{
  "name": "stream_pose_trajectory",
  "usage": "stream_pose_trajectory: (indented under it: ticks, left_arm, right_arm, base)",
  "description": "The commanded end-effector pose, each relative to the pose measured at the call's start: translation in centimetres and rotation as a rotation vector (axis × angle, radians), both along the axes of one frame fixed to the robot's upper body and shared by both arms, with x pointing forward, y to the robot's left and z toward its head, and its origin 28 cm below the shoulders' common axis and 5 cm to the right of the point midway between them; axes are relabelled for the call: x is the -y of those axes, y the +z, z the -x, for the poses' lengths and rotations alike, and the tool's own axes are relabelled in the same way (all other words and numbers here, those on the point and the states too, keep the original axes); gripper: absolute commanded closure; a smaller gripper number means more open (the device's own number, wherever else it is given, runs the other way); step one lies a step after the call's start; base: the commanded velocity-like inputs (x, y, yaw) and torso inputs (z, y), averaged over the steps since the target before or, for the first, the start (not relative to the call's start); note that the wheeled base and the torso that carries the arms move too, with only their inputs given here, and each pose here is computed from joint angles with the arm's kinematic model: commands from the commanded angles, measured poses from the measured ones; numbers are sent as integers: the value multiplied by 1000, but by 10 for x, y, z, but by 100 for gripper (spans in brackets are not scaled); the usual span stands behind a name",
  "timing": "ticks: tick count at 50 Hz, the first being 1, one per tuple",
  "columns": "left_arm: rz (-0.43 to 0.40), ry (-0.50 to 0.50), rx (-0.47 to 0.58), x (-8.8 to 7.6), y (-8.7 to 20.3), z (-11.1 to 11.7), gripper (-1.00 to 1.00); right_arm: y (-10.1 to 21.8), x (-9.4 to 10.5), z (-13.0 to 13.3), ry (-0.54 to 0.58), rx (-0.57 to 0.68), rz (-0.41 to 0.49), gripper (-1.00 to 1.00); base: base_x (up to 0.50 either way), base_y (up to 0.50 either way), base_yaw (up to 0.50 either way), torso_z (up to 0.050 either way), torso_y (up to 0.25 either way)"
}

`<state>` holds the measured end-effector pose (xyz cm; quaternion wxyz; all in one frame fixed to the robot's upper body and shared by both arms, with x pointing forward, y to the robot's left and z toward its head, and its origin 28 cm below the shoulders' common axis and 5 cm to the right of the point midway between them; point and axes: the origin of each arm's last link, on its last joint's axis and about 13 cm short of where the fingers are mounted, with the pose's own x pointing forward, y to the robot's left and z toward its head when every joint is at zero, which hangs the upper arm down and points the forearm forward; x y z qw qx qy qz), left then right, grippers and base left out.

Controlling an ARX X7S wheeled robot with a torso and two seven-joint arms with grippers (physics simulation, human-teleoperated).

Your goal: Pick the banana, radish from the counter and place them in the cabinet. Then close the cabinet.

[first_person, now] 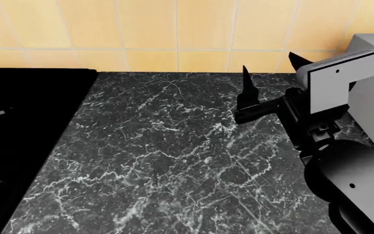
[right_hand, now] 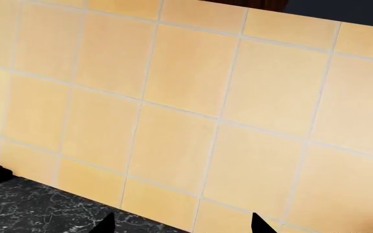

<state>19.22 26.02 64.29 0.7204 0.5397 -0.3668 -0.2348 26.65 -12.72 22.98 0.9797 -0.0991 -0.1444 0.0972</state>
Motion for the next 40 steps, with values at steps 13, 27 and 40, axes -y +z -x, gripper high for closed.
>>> stream_pose_trajectory:
  ticks: [13,27,40]
  left_arm:
    - [-144,-335,40,11,-31,35,-100]
    - [-198,-448,-15,12,-48,38,-100]
    - [-280,-437,-144,10,-74,28,-100]
  right_arm:
    - [1,-4,2,11,5,-24,-100]
    - [0,-3,2,6,4,-26,-100]
    - [0,3,4,-18,7,-37,-100]
  base:
    - [0,0,0,0,-2]
    - [0,0,0,0,-2]
    - [0,0,0,0,-2]
